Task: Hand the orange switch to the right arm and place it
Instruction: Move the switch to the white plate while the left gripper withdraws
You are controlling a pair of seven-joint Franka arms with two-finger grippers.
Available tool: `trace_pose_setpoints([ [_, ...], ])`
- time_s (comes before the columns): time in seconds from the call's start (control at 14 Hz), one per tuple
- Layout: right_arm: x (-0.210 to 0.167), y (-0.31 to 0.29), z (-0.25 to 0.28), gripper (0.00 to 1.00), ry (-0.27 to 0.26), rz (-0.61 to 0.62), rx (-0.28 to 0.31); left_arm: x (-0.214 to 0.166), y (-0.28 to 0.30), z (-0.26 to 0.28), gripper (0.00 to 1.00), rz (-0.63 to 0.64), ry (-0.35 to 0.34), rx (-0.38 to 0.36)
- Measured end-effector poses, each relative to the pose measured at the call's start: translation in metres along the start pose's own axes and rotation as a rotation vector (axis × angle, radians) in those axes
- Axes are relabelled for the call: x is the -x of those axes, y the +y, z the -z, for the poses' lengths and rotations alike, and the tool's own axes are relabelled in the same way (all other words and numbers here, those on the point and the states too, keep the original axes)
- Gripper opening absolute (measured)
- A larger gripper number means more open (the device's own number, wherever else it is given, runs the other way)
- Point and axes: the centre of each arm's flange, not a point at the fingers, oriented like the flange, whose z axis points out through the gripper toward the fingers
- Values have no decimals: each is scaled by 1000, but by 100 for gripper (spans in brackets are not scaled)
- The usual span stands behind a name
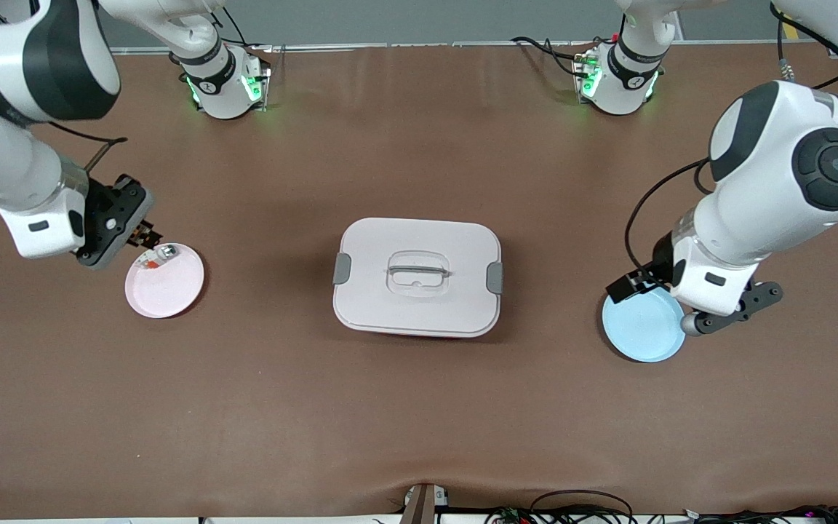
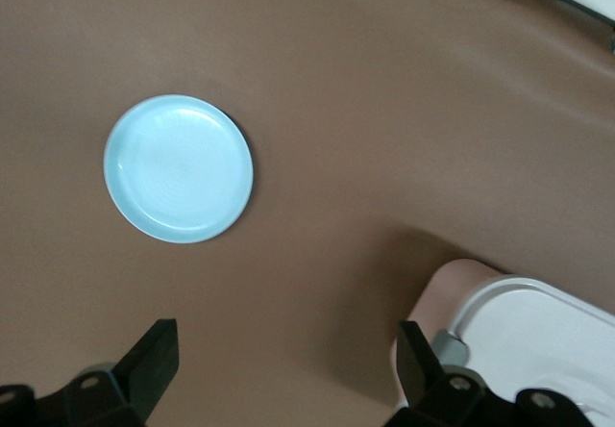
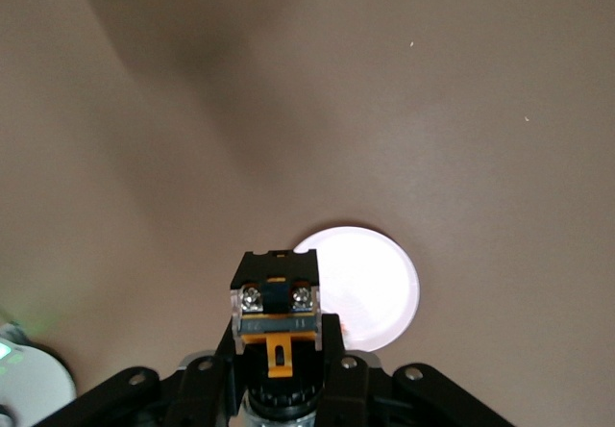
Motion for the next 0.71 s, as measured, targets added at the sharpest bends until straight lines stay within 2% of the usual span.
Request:
trace_pose_setpoints([
  [0.21, 20, 20, -66, 33, -10, 133, 29, 0, -16, 15, 100, -18, 4, -26],
  [0.5, 53, 34, -149, 33, -20, 178, -10, -1, -48, 43, 100, -61, 9, -54],
  [0.71, 81, 54, -192, 33, -3, 249, 14, 1, -57, 60, 100, -100, 33, -54],
])
